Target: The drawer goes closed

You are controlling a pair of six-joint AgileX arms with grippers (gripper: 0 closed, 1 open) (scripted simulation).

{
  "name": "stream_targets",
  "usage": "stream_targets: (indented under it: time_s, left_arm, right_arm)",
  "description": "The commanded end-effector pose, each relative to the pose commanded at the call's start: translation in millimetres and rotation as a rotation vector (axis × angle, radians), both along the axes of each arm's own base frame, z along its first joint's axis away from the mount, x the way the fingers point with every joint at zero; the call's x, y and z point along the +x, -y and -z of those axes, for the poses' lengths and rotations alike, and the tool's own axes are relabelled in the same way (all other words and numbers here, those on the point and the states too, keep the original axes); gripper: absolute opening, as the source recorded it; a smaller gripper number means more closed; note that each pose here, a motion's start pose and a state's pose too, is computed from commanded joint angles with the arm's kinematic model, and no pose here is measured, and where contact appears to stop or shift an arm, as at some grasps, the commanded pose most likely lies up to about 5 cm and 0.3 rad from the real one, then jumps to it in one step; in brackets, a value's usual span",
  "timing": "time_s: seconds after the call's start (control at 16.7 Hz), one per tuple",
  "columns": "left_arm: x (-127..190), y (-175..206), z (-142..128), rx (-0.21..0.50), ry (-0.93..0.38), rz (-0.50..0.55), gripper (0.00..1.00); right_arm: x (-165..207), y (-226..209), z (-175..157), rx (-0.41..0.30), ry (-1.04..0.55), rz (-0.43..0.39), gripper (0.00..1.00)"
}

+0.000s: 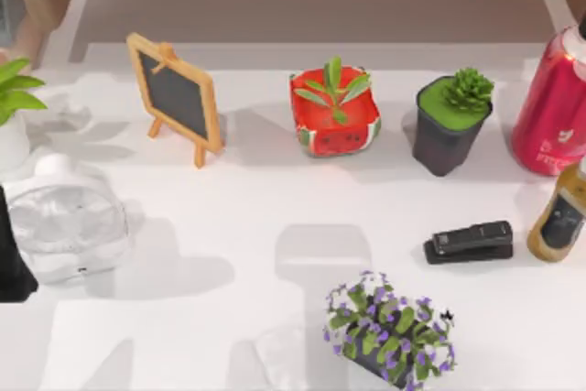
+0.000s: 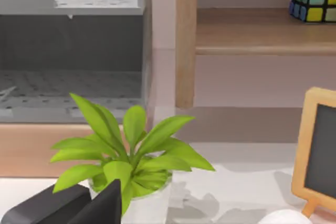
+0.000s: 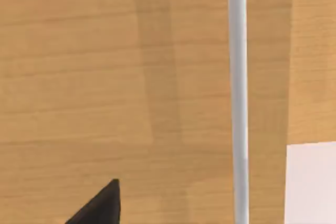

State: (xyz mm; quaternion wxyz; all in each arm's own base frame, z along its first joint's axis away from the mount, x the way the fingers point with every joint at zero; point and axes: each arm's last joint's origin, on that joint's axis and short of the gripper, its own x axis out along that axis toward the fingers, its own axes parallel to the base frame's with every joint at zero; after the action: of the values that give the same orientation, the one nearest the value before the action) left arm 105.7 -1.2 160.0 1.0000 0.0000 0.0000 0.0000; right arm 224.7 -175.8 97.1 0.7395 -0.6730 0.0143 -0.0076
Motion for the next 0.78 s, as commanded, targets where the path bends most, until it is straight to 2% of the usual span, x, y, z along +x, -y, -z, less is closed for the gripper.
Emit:
stream_targets:
  time_s: [0.18,0.54,0.78]
  left_arm:
    - [0.0,0.0,0.0,0.000,0.000,0.000,1.00]
    - [0.0,0.0,0.0,0.000,0.000,0.000,1.00]
    - [0.0,0.0,0.0,0.000,0.000,0.000,1.00]
  right_arm:
    - [0.3,2.7,7.5,-0.088,0.008,-0.020,1.00]
    - [1.6,1.6,7.7,-0.092,0.008,-0.023,1.00]
    - [20.4,3.1,7.9,-0.094,0.009,-0.021,1.00]
